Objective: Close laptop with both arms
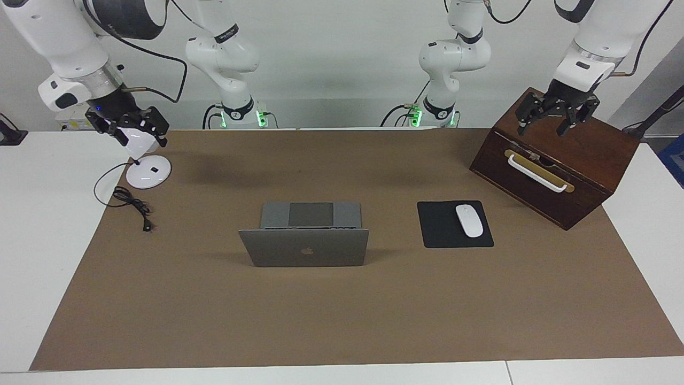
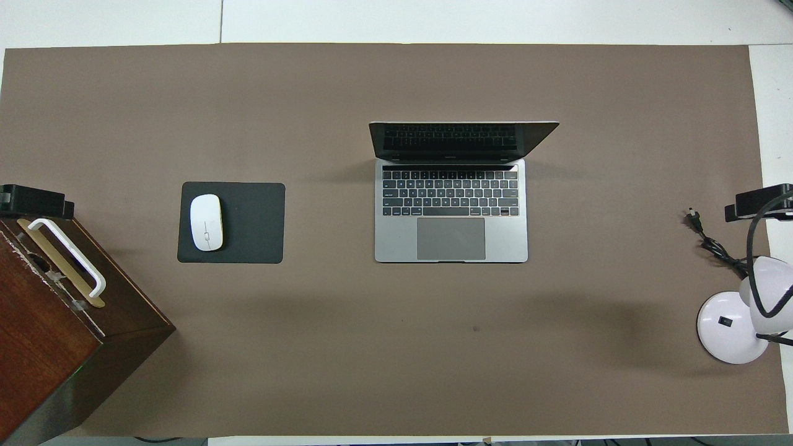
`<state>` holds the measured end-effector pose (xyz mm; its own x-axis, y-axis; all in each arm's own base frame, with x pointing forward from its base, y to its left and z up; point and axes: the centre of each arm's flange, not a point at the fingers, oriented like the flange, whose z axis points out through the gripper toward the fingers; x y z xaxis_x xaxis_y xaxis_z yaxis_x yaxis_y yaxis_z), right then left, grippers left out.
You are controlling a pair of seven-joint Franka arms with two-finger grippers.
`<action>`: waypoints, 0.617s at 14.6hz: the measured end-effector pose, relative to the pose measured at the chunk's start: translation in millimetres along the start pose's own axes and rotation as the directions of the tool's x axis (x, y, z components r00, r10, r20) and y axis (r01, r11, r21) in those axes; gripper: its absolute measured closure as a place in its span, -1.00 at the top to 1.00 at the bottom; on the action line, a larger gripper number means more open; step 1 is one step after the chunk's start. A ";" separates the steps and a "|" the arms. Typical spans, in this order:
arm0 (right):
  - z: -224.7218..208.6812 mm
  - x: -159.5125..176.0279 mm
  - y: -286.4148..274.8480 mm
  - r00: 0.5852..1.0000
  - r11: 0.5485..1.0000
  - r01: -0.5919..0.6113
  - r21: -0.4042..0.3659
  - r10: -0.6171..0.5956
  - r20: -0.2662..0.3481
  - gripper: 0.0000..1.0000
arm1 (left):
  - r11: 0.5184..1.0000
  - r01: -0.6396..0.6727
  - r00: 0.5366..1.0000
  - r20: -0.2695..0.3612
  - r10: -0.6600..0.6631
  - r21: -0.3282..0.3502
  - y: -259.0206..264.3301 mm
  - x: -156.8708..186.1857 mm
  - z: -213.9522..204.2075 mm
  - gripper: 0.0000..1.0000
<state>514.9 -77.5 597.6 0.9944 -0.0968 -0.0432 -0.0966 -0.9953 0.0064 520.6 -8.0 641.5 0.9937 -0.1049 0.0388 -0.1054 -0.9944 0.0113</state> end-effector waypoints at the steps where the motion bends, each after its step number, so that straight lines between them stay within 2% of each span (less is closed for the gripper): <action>1: 0.1 -0.2 0.1 1.000 1.000 0.000 -0.001 0.000 0.001 1.00 | 1.000 0.000 1.000 0.000 0.000 0.000 0.0 0.0 0.0 1.00; 6: -1.7 -0.8 3.9 1.000 1.000 -0.005 -0.003 0.005 -0.002 1.00 | 1.000 0.000 1.000 0.000 0.000 0.000 0.0 0.0 0.0 1.00; 9: -3.3 -2.2 11.8 0.999 0.999 0.050 -0.001 -0.050 -0.005 1.00 | 1.000 0.000 1.000 0.000 0.000 0.000 0.1 0.0 0.0 1.00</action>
<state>511.7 -89.0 601.0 0.9982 -0.0472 -0.0383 -0.0470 -0.9989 0.0054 520.5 -8.1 641.5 0.9937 -0.1050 0.0389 -0.1055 -0.9944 0.0113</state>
